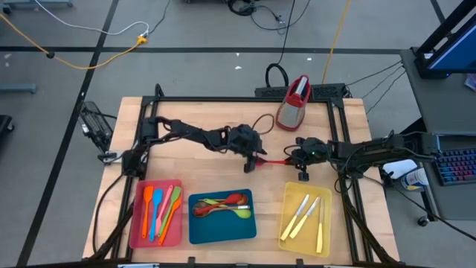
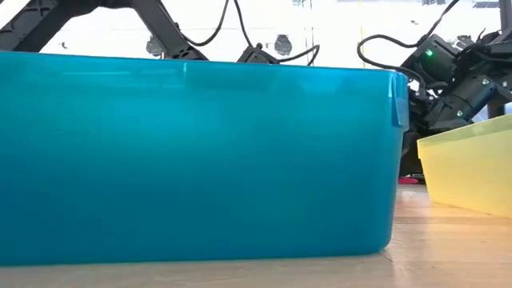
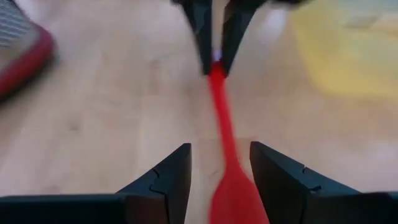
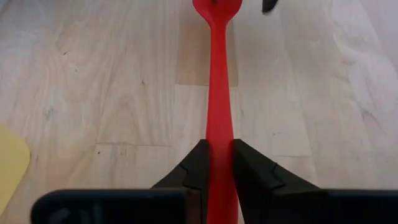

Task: Pick & Place Kitchen Items
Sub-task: Put the red spatula into the pink bin

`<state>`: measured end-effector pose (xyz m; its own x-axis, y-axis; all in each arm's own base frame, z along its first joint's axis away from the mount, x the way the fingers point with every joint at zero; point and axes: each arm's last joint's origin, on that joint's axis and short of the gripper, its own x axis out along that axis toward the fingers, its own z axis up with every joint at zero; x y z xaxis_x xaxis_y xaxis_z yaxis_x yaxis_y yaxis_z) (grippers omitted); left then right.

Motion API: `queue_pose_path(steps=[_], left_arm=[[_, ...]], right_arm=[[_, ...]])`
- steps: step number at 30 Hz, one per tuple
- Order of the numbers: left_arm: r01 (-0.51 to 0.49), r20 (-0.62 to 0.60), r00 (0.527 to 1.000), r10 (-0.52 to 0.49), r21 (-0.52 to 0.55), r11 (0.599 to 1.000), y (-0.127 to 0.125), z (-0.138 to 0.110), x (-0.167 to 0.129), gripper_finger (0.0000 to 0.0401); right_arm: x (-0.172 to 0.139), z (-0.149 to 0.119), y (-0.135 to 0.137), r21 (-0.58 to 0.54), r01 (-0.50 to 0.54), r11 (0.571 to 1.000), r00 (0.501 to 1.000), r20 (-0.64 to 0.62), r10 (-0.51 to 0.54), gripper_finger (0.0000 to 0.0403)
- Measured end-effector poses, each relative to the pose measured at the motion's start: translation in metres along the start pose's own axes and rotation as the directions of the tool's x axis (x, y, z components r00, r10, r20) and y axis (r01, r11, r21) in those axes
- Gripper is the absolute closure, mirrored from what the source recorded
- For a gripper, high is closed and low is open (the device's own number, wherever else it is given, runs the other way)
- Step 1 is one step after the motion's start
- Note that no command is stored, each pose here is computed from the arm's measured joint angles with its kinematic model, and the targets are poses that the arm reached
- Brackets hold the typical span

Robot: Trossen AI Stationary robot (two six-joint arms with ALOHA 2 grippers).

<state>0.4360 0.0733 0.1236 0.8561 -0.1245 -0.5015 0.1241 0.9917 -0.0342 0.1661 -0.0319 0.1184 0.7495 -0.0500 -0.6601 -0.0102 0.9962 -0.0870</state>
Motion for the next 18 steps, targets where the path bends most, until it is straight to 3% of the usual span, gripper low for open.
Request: queue_pose_path(steps=[3, 5, 12, 15, 18], left_arm=[[0.115, -0.002, 0.993, -0.116, -0.145, 0.983, 0.008, 0.006, -0.003, 0.0235], [0.149, -0.04, 0.986, -0.16, -0.187, 0.971, 0.011, 0.006, -0.005, 0.0235], [0.126, -0.196, 0.966, -0.171, -0.221, 0.967, 0.032, 0.008, -0.015, 0.0235], [0.113, -0.2, 0.964, -0.173, -0.277, 0.954, 0.041, 0.006, -0.019, 0.0235], [0.167, -0.17, 0.957, -0.234, -0.338, 0.926, 0.048, 0.005, -0.022, 0.0235]], right_arm=[[0.0, 0.0, 0.0, -0.01, 0.0, 1.0, 1.0, 0.002, 0.0, 0.0358], [0.0, 0.0, 0.0, -0.022, 0.001, 1.0, 1.0, 0.001, -0.001, 0.0358], [0.0, 0.002, 0.0, -0.083, 0.005, 0.997, 1.0, 0.017, -0.004, 0.0358], [0.0, 0.002, 0.0, -0.118, 0.006, 0.993, 1.0, 0.018, -0.004, 0.0358], [0.0, 0.002, -0.001, -0.133, 0.011, 0.991, 1.0, 0.017, -0.008, 0.0358]])
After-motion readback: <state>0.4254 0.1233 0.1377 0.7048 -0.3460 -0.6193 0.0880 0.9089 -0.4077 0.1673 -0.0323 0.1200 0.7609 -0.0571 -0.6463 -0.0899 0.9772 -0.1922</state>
